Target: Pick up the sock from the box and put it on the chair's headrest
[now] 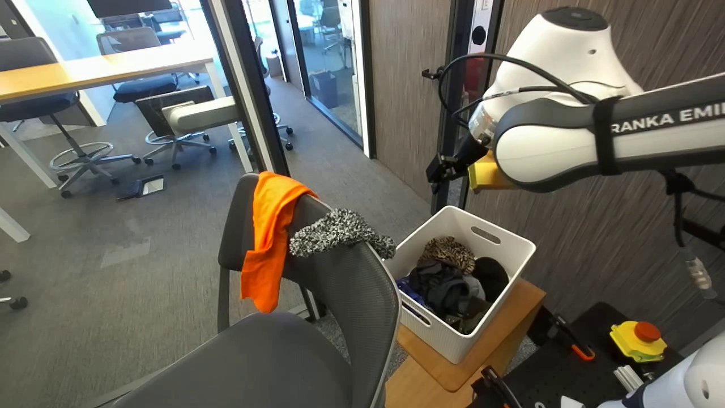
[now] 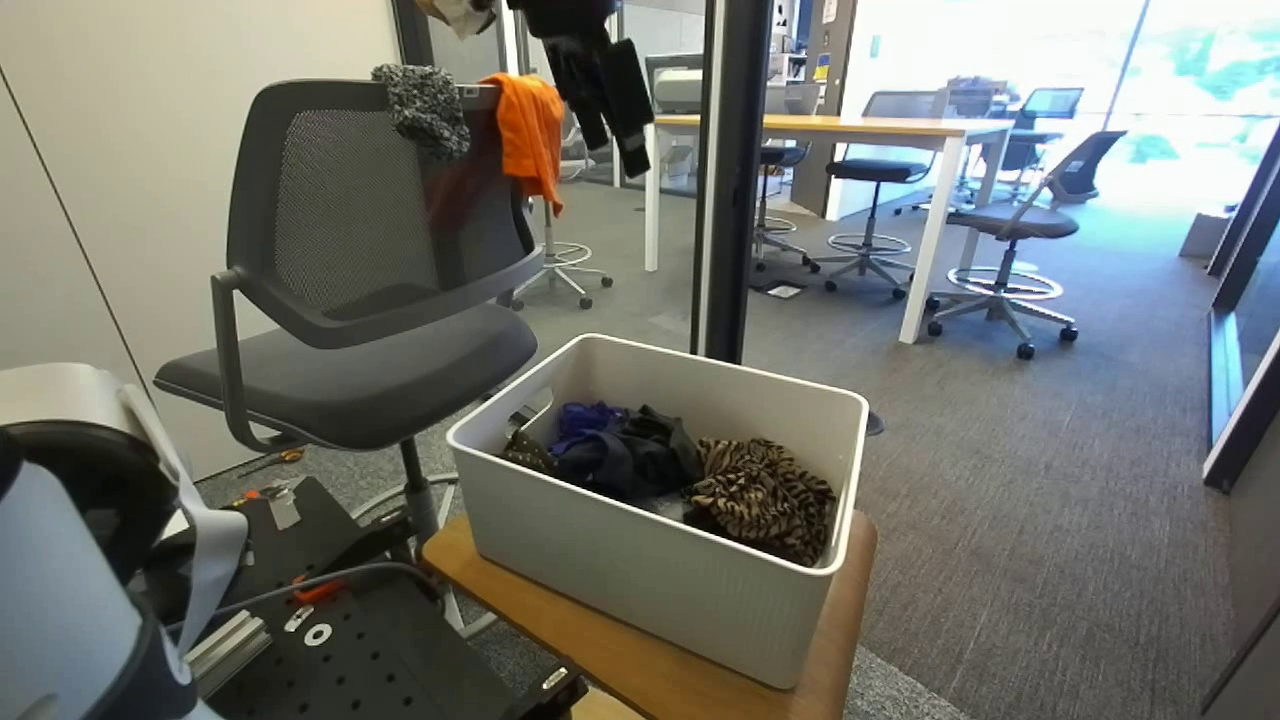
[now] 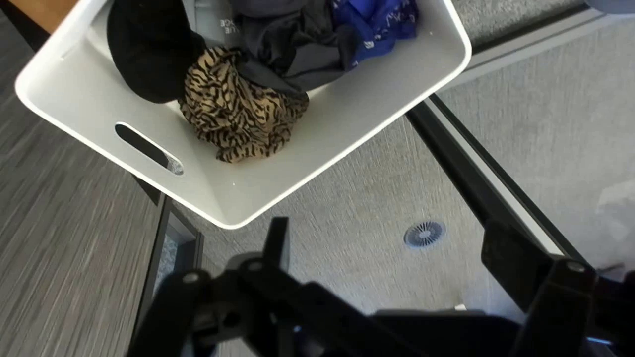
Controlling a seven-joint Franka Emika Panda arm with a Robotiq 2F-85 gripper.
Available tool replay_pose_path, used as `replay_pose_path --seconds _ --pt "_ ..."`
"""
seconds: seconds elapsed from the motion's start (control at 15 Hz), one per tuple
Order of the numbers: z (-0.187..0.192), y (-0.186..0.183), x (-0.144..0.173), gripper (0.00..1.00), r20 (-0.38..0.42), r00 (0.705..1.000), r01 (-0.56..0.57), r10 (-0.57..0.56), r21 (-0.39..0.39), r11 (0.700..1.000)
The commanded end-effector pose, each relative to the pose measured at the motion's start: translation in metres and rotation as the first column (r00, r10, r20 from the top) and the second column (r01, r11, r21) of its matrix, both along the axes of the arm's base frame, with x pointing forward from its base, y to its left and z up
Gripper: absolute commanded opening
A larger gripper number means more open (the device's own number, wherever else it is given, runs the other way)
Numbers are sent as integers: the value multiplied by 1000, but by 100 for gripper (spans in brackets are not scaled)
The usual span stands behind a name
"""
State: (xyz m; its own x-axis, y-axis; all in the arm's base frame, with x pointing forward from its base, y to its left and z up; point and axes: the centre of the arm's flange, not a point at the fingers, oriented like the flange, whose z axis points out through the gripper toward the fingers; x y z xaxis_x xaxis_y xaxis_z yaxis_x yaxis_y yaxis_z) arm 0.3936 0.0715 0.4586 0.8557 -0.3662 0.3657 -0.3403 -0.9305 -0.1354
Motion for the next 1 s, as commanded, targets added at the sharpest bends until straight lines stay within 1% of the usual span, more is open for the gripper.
replay_pose_path --seconds 0.0,0.13,0.2,0.33,0.47,0.53,0.6,0.67,0.8,0.93 --pt "-21 -14 36 100 -166 980 -117 111 -28 993" --pt "-28 -28 32 100 -249 951 -197 182 -36 980" --pt "-35 -30 27 100 -293 932 -236 214 -40 971" --pt "-37 -43 16 100 -373 884 -317 281 -39 948" --pt "-39 -50 3 100 -441 828 -402 347 -35 915" --pt "-40 -53 -4 100 -472 802 -434 368 -36 900" --pt "-42 -54 -11 100 -497 782 -456 377 -44 889" --pt "-39 -58 -17 100 -516 764 -476 387 -47 878" --pt "-38 -60 -31 100 -539 745 -501 392 -63 863" --pt "-35 -64 -39 100 -547 733 -522 406 -69 850"
